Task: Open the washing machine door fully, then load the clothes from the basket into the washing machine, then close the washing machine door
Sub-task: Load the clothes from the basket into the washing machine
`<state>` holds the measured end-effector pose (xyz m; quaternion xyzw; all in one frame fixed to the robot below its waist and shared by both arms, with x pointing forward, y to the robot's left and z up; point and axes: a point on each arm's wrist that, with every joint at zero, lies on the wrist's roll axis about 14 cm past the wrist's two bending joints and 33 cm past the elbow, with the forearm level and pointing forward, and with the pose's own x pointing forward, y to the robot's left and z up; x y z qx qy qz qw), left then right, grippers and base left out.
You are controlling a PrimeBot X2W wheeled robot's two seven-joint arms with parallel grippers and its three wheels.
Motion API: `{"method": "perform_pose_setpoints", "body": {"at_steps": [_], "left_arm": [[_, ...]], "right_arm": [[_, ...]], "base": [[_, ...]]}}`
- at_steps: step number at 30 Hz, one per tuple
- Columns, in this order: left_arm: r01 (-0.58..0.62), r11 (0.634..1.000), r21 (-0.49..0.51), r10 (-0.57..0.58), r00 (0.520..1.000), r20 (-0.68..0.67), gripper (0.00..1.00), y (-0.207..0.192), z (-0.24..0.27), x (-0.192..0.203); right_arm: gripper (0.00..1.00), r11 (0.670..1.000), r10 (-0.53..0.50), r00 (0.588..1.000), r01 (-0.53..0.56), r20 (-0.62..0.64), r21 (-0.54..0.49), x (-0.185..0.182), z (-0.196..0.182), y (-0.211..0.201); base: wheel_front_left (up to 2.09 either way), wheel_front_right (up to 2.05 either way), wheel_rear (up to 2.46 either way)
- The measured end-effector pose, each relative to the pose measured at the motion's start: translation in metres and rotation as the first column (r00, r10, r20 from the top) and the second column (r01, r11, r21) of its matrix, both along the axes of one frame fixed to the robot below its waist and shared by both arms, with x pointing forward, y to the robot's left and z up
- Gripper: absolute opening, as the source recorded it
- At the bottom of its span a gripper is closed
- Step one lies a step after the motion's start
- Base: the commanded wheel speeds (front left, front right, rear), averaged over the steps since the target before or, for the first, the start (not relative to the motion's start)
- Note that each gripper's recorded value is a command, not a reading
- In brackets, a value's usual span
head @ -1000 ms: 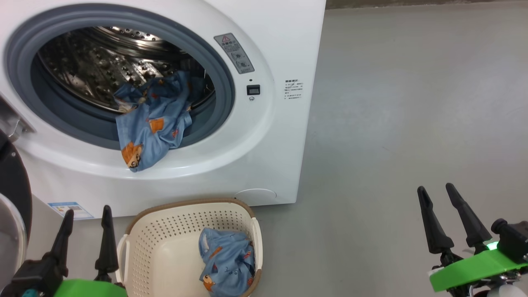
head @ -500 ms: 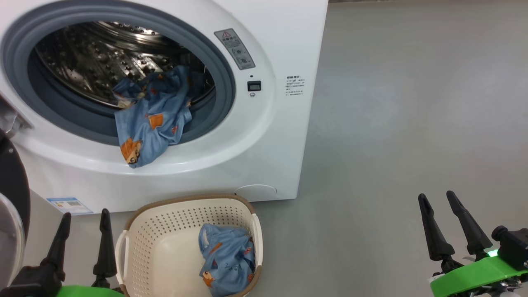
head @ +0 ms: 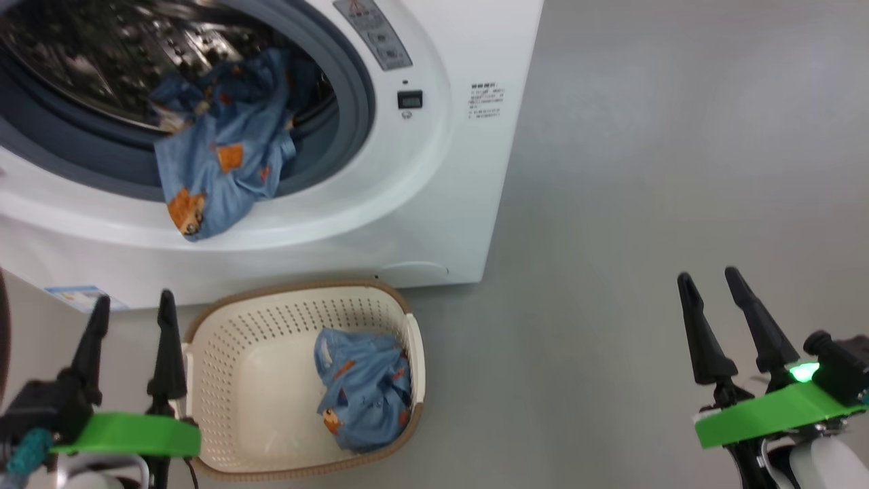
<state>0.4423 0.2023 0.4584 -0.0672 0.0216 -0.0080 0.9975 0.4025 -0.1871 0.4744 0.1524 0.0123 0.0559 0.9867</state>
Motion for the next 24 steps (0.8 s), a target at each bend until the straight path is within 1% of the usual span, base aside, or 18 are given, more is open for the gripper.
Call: {"method": "perform_pose_setpoints", "body": {"at_steps": [6,14,24], "left_arm": [[0.013,1.000,0.014,-0.013,1.000,-0.026,1.00,0.000,-0.014,0.029],[0.038,0.999,0.022,-0.035,0.995,-0.089,1.00,-0.005,-0.046,0.069],[0.089,0.995,0.038,-0.082,0.982,-0.170,1.00,-0.018,-0.086,0.103]], "right_arm": [[1.00,1.000,0.004,1.000,-0.004,-0.005,0.002,0.020,-0.007,0.003],[1.00,1.000,0.023,0.999,-0.023,-0.041,0.004,0.043,-0.028,0.010],[1.00,1.000,0.024,0.996,-0.022,-0.091,0.015,0.054,-0.052,0.013]], "base": [[0.00,0.00,0.00],[0.00,0.00,0.00],[0.00,0.00,0.00]]}}
